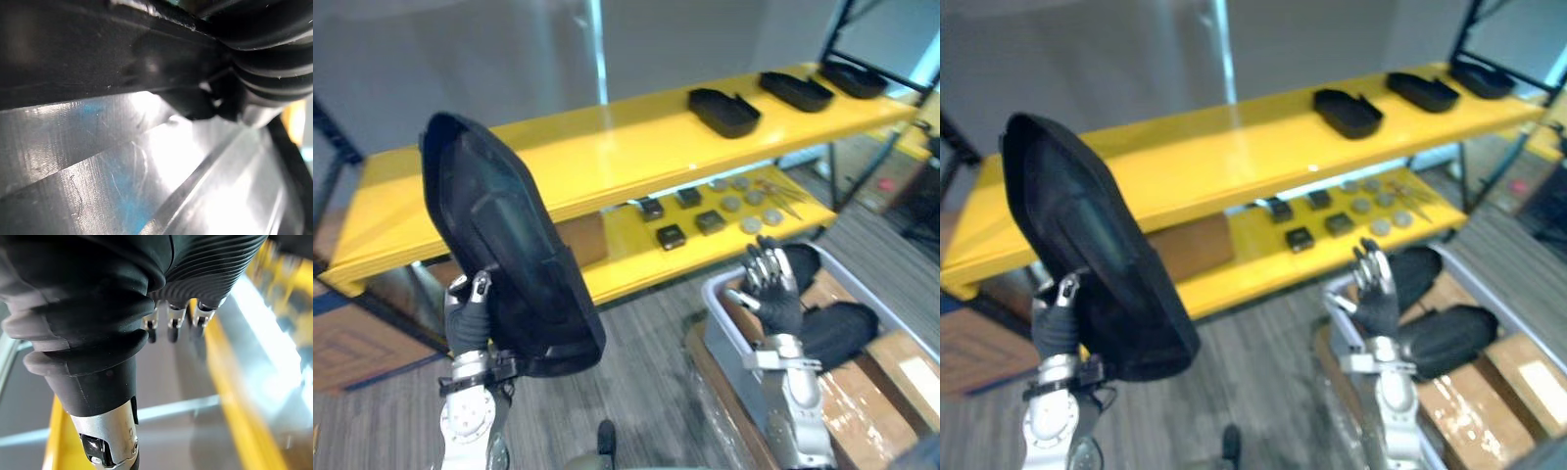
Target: Walk over and take plastic housings, then place them on the shelf
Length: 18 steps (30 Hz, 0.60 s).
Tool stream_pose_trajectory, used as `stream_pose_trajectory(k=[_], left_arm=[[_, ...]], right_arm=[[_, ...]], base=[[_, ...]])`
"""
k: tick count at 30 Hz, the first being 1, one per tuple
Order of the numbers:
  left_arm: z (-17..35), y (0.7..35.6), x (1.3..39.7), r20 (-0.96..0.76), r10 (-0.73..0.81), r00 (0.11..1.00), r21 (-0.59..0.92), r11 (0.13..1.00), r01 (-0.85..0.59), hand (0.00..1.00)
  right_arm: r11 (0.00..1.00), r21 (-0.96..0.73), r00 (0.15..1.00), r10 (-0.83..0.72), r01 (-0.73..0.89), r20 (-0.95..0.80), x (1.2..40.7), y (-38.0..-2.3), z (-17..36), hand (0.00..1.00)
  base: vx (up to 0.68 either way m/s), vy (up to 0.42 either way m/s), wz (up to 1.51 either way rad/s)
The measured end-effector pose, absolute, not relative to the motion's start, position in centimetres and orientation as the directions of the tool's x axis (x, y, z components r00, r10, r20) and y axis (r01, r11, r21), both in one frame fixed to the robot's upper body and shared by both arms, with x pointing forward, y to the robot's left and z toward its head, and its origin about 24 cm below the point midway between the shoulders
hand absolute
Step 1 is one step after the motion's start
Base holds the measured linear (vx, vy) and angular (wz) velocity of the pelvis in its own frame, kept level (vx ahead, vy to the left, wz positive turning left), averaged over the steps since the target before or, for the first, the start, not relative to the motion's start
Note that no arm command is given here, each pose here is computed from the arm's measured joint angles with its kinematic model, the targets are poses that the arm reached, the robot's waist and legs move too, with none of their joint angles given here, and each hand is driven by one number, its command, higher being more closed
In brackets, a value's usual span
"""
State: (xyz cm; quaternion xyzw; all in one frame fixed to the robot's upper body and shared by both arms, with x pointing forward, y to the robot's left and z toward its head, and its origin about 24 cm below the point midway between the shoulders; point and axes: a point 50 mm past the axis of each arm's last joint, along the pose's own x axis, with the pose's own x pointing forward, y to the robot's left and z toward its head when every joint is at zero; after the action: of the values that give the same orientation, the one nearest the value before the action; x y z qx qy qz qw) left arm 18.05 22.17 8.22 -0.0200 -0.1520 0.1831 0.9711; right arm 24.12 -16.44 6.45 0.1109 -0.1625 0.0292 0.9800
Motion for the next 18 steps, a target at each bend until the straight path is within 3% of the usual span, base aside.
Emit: stream_pose_trajectory(k=[4,8,12,18], left_arm=[[7.0,23.7,16.0,0.218,0.487,0.846,-0.117,0.873,-0.473,1.0],[6.6,24.0,15.2,0.192,0.494,0.848,-0.095,0.869,-0.485,1.0],[7.0,23.3,15.9,0.231,0.411,0.882,-0.091,0.911,-0.401,1.0],[9.2,22.3,19.1,0.366,0.295,0.882,-0.109,0.955,-0.275,1.0]], right_arm=[[0.967,0.198,0.951,0.098,-0.161,0.294,25.5,-14.6,6.2,0.0],[0.95,0.213,0.946,0.164,-0.228,0.28,25.5,-12.6,6.1,0.0],[0.96,0.189,0.953,0.156,-0.208,0.259,25.5,-13.1,5.8,0.0],[0.979,0.202,0.984,-0.022,-0.015,0.179,24.0,-16.2,4.0,0.0]], base=[[0.06,0.042,0.64],[-0.02,-0.003,0.49],[-0.07,-0.017,0.53],[0.02,0.021,0.23]])
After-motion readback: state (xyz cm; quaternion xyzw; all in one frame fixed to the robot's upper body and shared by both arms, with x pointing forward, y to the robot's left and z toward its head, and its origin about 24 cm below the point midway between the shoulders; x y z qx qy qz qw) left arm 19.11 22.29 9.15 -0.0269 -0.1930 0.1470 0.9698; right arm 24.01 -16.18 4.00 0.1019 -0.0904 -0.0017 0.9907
